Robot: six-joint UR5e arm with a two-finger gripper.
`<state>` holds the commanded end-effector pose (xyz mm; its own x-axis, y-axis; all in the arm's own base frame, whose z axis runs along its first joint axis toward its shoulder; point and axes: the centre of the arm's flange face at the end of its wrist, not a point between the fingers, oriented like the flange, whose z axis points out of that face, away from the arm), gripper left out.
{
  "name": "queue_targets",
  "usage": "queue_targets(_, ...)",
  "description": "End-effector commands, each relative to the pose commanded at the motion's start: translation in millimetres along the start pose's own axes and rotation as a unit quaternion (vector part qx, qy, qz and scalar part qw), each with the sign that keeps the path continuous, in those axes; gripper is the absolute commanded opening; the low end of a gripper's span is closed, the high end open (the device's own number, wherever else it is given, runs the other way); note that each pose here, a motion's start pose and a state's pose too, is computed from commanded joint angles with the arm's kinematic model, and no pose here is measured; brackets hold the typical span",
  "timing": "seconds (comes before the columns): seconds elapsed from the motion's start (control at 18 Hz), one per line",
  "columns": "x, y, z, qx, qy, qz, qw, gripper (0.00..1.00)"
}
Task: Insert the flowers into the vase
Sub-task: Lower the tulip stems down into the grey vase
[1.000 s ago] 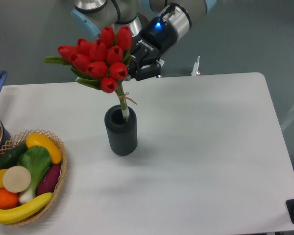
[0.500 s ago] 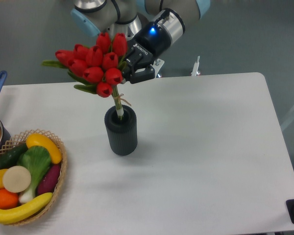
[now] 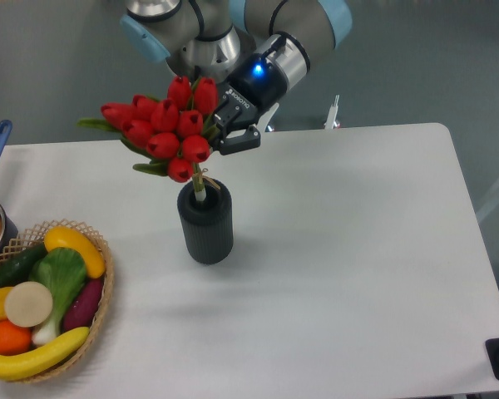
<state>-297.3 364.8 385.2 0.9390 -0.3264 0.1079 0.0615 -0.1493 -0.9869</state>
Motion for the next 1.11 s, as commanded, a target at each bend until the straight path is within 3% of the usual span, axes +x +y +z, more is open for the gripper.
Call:
queue_targets(0.44, -5, 30, 2, -0.003, 0.002, -0.034, 0.9994, 0.26)
queue_targets(1.11, -8, 62, 3, -0.022, 0.0, -0.028, 0.9994, 0.27)
